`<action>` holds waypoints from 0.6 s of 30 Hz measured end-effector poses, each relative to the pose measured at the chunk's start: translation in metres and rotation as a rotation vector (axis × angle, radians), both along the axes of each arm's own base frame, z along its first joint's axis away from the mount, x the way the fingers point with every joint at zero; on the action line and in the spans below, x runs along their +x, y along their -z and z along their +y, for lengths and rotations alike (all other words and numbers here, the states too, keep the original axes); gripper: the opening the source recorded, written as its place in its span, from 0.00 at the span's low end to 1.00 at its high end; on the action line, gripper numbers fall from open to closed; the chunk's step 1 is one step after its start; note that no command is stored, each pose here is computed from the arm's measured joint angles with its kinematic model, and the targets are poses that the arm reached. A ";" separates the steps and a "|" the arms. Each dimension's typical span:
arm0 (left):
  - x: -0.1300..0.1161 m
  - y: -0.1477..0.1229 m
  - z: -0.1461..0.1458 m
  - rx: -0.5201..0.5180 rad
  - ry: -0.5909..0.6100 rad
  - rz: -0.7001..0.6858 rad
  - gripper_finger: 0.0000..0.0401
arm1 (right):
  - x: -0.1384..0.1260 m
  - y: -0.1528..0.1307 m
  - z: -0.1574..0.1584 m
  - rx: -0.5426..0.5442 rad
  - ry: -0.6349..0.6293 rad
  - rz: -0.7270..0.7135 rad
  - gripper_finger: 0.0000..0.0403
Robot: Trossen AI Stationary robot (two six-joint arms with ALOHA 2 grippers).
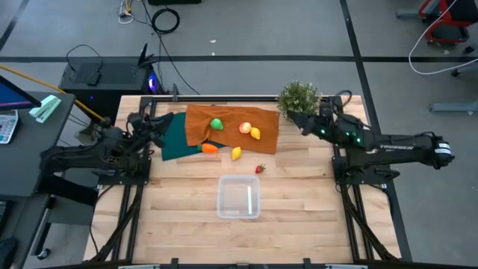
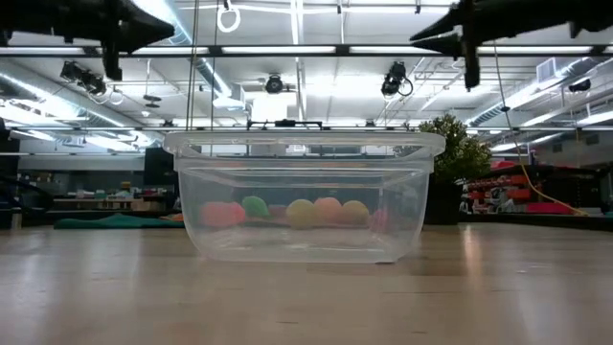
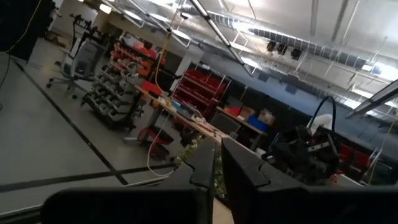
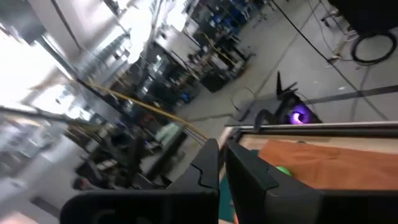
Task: Pick and placing Produce into tupperware
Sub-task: Put the top yellow lemon into the transparent container
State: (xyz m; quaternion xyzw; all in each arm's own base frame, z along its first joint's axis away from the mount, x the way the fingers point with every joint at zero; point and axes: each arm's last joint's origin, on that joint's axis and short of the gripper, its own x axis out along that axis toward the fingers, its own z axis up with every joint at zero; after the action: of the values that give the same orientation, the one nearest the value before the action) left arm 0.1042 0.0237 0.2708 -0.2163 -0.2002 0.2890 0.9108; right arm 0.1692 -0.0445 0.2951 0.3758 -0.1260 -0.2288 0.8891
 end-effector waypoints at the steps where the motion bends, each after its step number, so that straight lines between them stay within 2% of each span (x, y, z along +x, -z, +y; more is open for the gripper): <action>1: 0.004 -0.005 0.001 -0.001 -0.004 0.009 0.09 | 0.004 -0.004 -0.002 -0.009 -0.017 0.025 0.00; 7: 0.027 -0.036 0.009 -0.019 -0.047 0.043 0.06 | 0.025 -0.030 -0.014 -0.055 -0.105 0.118 0.00; 12: 0.048 -0.059 0.021 -0.021 -0.075 0.090 0.04 | 0.041 -0.056 -0.023 -0.159 -0.169 0.203 0.00; 14: 0.056 -0.067 0.026 -0.024 -0.059 0.119 0.05 | 0.047 -0.067 -0.027 -0.203 -0.209 0.254 0.00; 18: 0.069 -0.079 0.038 -0.099 -0.001 0.235 0.06 | 0.059 -0.088 -0.036 -0.239 -0.249 0.382 0.00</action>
State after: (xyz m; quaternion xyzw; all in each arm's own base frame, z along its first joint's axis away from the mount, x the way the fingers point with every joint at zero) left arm 0.1728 0.0617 0.3502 -0.2254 -0.0775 0.3225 0.9161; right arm 0.2283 -0.0804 0.3826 0.2308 0.0654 -0.1679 0.9562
